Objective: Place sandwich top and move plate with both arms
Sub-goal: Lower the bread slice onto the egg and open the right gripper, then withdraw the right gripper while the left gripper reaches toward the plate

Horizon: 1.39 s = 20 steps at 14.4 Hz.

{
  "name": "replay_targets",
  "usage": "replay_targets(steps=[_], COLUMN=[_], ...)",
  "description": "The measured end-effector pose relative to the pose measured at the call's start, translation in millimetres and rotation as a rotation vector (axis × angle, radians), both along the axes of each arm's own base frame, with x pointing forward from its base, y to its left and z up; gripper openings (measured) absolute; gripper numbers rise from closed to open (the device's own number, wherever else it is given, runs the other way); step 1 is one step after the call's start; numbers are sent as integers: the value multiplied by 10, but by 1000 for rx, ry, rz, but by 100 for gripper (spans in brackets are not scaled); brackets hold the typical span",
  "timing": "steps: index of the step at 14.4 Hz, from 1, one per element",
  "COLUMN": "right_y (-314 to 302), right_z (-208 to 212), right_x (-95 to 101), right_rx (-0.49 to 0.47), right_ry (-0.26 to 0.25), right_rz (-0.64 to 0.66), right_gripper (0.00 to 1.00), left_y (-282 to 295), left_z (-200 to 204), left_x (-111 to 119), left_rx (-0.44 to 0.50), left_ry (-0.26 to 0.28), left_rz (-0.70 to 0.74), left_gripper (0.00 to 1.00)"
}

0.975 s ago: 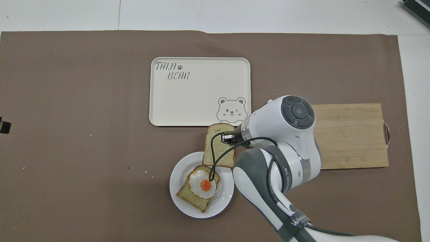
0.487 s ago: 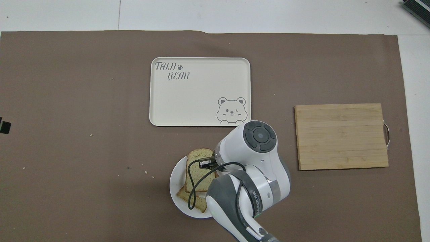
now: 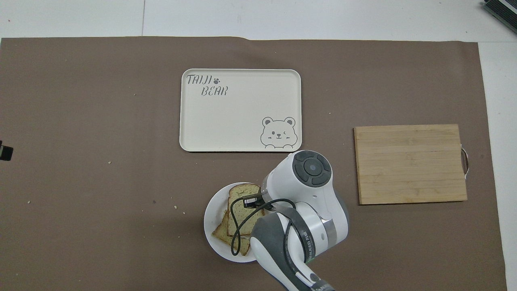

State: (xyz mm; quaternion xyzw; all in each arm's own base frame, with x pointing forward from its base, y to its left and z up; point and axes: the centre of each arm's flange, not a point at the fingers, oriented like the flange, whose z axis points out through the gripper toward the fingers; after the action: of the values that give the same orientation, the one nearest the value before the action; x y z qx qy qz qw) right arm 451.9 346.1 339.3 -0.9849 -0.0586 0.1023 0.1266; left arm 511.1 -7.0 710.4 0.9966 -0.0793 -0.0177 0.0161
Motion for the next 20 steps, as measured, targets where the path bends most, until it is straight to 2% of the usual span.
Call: replay_targets(steps=[2,3,8,11,16,18,20], right_y=[-4,-18,-176,-506,-1128,-1360,-1525], right_z=[-10,-11,28,143,517,729,976], right_x=[-4,5,169,467,982,1116,1200], right_rx=[-1,-1,0,-69,-148,-182,-213], right_ry=[0,0,-31,-111,-228,-248,-253], right_rz=[-1,-3,-33,-19,-43,-51,-58], right_gripper=[10,15,69,98,100,100,100], left_y=[0,0,-1,-11,13,-47,-109], left_z=[0,0,1,-32,-328,-397,-638], left_x=[0,0,1,-3,-35,-42,20], left_rx=[0,0,0,-4,-64,-145,-237], left_ry=[0,0,-1,3,-32,-54,-54], left_rz=[0,0,-1,-2,14,18,35], left_gripper=[100,100,100,100,100,100,100])
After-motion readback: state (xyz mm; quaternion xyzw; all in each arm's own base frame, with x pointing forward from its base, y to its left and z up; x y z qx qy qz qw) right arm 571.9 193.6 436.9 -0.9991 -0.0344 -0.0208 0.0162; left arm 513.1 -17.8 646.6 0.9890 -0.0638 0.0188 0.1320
